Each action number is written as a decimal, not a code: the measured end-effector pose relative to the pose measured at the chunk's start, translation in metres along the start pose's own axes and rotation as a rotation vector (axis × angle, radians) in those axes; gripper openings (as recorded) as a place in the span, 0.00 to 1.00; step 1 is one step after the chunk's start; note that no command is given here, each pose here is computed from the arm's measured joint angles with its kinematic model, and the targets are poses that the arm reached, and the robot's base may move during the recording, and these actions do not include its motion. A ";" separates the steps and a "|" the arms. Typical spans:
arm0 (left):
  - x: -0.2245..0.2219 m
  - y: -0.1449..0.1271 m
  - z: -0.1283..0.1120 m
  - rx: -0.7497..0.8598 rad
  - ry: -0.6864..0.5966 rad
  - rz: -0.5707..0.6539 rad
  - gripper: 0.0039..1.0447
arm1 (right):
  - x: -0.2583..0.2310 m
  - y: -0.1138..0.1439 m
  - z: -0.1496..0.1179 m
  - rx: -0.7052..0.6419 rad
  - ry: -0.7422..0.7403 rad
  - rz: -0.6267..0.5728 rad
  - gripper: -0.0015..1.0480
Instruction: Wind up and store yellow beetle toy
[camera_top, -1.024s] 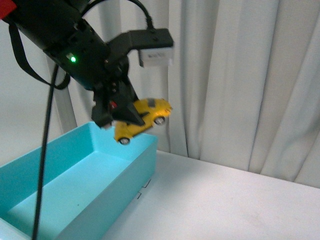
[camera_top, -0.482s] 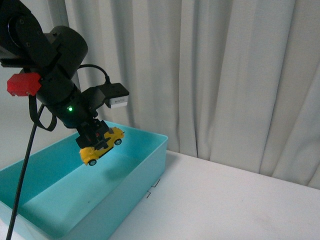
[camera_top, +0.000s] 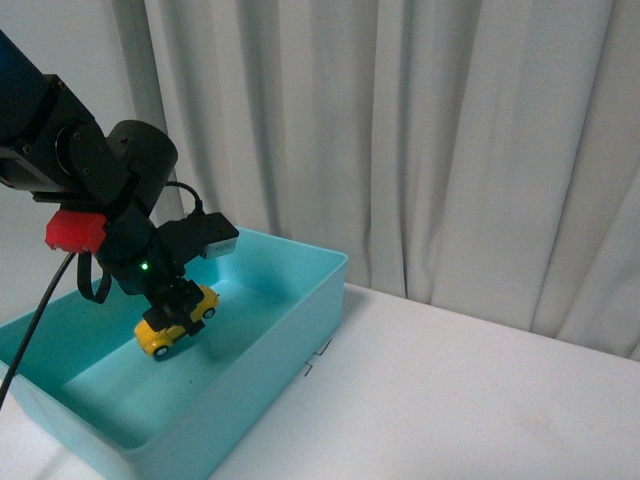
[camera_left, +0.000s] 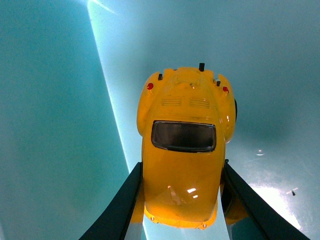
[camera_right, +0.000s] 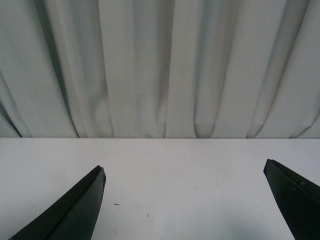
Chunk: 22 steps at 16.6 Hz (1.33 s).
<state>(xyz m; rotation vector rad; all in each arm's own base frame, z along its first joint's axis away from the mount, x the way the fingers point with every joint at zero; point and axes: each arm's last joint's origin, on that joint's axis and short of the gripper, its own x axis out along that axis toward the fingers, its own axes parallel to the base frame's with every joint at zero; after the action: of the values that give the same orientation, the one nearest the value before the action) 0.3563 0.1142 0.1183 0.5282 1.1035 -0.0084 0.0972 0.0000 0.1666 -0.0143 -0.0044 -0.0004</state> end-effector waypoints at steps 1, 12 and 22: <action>0.001 -0.001 0.000 0.003 -0.001 -0.001 0.35 | 0.000 0.000 0.000 0.000 0.000 0.000 0.94; -0.091 0.013 0.004 -0.016 -0.373 0.021 0.94 | 0.000 0.000 0.000 0.000 0.000 0.000 0.94; -0.214 -0.044 -0.074 -0.323 -1.055 0.129 0.69 | 0.000 0.000 0.000 0.000 0.001 0.000 0.94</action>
<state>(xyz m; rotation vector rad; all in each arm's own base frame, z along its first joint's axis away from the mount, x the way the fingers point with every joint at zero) 0.1832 0.0522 0.2578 0.2308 0.0310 0.0040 0.0972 0.0000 0.1666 -0.0143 -0.0036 -0.0004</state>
